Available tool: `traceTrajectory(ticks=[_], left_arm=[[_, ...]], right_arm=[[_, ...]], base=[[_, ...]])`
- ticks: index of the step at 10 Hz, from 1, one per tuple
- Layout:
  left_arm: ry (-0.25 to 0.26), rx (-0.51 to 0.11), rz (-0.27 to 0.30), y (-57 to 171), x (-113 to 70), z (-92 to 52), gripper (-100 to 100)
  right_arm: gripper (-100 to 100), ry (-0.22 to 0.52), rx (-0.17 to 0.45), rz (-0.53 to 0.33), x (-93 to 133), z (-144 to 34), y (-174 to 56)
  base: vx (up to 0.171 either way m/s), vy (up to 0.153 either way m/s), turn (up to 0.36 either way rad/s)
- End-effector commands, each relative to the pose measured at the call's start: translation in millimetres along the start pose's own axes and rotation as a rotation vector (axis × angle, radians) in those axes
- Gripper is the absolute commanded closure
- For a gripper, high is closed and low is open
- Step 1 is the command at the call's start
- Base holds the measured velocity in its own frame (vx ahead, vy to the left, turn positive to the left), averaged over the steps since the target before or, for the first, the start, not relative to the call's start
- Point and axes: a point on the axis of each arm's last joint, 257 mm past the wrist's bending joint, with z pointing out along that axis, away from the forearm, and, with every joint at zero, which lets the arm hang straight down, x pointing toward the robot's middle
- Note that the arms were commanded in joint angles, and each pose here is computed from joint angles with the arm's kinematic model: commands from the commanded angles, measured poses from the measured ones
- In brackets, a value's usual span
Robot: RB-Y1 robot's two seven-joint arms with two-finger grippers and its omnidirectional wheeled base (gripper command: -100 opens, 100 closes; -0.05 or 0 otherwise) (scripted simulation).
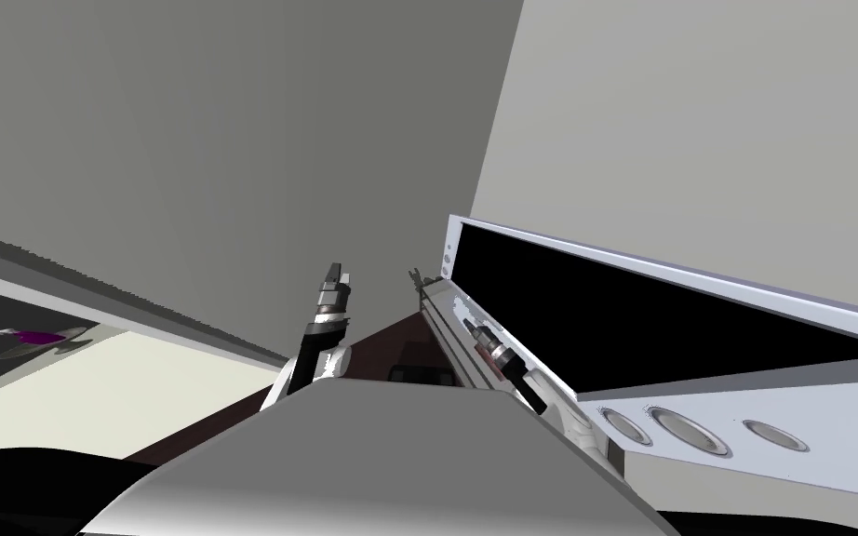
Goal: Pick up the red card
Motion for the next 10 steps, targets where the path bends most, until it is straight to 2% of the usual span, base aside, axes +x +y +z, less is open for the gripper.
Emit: traceTrajectory(ticks=[1, 2, 3, 4, 5, 6, 7, 8, 10], left_arm=[[0.0, 0.0, 0.0, 0.0, 0.0, 0.0, 0], [0.0, 0.0, 0.0, 0.0, 0.0, 0.0, 0], [0.0, 0.0, 0.0, 0.0, 0.0, 0.0, 0], [0.0, 0.0, 0.0, 0.0, 0.0, 0.0, 0], [0.0, 0.0, 0.0, 0.0, 0.0, 0.0, 0], [0.0, 0.0, 0.0, 0.0, 0.0, 0.0, 0], [0.0, 0.0, 0.0, 0.0, 0.0, 0.0, 0], [0.0, 0.0, 0.0, 0.0, 0.0, 0.0, 0], [0.0, 0.0, 0.0, 0.0, 0.0, 0.0, 0]], right_arm=[[-100, 0.091, 0.032, -0.058, 25.3, -9.7, -20.6], [-100, 0.113, 0.054, -0.068, 34.2, -14.4, -31.7], [-100, 0.177, 0.077, -0.106, 51.6, -24.3, -47.5], [-100, 0.187, 0.087, -0.111, 55.4, -26.8, -52.3], [-100, 0.256, 0.115, -0.147, 74.0, -40.3, -71.0], [-100, 0.261, 0.119, -0.151, 75.7, -41.6, -73.0], [-100, 0.328, 0.139, -0.19, 91.9, -55.1, -88.4], [-100, 0.336, 0.15, -0.188, 94.8, -58.5, -93.5], [-100, 0.465, 0.202, -0.241, 124.9, -92.8, -127.5]], base=[[0.087, 0.037, 0.046], [0.065, 0.033, 0.017], [0.056, 0.037, 0.036], [0.048, 0.033, 0.018], [0.061, 0.039, 0.049], [0.045, 0.031, 0.026], [0.059, 0.03, 0.056], [0.048, 0.022, 0.029], [0.066, 0.028, 0.087]])
